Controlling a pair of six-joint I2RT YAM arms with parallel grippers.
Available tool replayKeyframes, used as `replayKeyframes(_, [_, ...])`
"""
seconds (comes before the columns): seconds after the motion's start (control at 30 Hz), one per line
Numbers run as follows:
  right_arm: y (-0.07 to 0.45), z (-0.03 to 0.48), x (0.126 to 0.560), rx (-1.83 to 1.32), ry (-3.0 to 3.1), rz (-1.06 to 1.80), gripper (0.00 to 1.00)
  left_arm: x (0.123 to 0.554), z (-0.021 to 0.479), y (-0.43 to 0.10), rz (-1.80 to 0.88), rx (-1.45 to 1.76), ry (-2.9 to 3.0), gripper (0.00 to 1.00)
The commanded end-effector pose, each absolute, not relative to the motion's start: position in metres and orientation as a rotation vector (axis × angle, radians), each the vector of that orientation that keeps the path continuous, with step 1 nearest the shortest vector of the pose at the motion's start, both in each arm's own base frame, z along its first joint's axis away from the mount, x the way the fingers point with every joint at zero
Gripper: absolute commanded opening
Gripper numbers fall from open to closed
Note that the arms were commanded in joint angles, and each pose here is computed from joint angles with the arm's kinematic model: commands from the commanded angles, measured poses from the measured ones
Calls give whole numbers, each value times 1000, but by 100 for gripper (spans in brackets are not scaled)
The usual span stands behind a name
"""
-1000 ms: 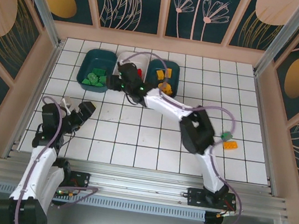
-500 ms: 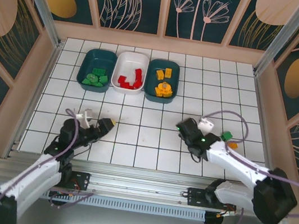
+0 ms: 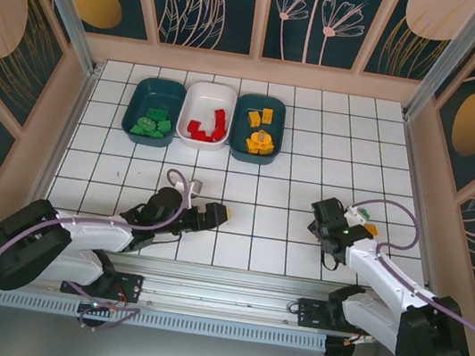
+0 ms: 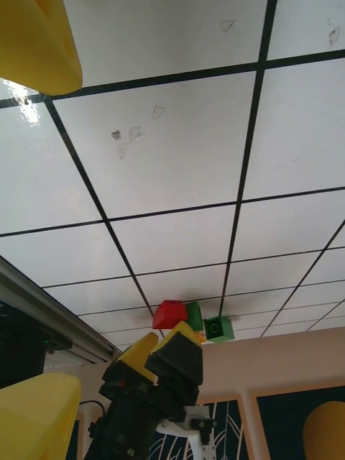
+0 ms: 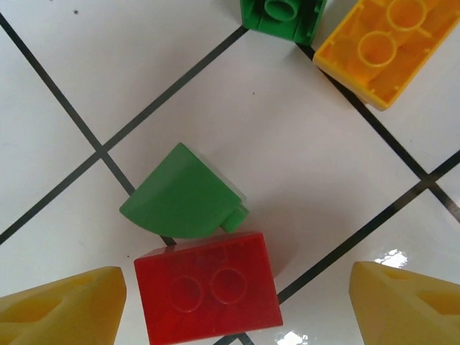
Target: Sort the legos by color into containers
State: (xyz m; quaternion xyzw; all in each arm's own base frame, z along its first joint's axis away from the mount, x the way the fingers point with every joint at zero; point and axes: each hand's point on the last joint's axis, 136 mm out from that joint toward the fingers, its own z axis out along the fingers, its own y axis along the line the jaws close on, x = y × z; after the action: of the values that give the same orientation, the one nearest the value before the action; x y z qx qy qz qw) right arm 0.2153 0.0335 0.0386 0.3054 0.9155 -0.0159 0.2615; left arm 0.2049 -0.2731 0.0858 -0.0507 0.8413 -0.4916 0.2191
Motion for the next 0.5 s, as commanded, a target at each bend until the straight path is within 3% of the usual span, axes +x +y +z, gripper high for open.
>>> replayKeyframes(0.0, [42, 34, 225, 751, 2504, 25, 78, 215, 104, -273, -1341, -133, 2251, 99])
replayKeyframes(0.27, [55, 23, 236, 685, 2570, 68, 64, 217, 111, -263, -1278, -146, 2241, 98])
replayKeyframes(0.47, [57, 24, 234, 671, 2554, 112, 37, 216, 111, -256, -1256, -172, 2234, 98])
